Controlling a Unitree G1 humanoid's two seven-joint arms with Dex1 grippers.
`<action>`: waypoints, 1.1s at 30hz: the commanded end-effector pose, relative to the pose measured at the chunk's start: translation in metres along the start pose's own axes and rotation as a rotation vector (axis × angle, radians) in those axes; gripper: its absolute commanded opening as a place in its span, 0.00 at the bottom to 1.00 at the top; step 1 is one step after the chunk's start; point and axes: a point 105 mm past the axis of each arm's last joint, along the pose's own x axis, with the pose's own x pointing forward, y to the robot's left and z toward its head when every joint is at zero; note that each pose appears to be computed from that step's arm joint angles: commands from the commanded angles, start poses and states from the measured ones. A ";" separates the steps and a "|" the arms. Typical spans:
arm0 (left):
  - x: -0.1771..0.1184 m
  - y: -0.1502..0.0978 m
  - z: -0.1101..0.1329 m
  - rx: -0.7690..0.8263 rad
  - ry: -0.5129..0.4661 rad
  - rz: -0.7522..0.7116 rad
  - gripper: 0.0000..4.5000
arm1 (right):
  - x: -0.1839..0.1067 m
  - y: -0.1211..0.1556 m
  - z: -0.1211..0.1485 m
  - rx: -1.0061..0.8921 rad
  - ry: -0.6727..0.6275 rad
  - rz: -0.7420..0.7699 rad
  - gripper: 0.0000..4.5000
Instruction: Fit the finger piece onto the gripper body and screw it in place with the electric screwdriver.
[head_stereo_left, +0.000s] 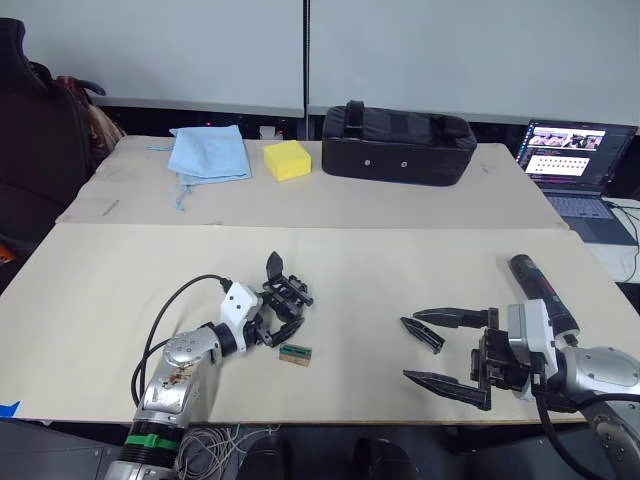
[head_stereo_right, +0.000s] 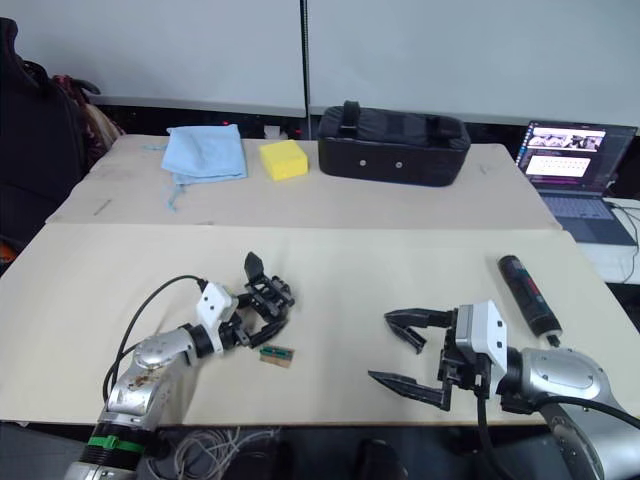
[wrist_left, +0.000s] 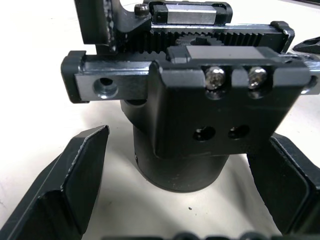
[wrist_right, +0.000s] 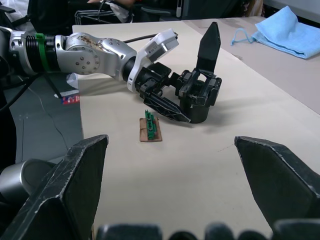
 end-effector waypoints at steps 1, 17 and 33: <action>0.008 -0.007 -0.008 -0.028 0.031 -0.043 0.61 | 0.003 0.003 0.006 -0.024 -0.018 0.011 1.00; -0.012 0.033 0.029 0.181 -0.037 -0.450 0.51 | 0.000 0.003 0.006 -0.024 -0.007 0.010 1.00; -0.010 0.038 0.013 0.167 -0.015 -0.417 0.99 | -0.003 0.003 0.007 -0.022 0.004 0.007 1.00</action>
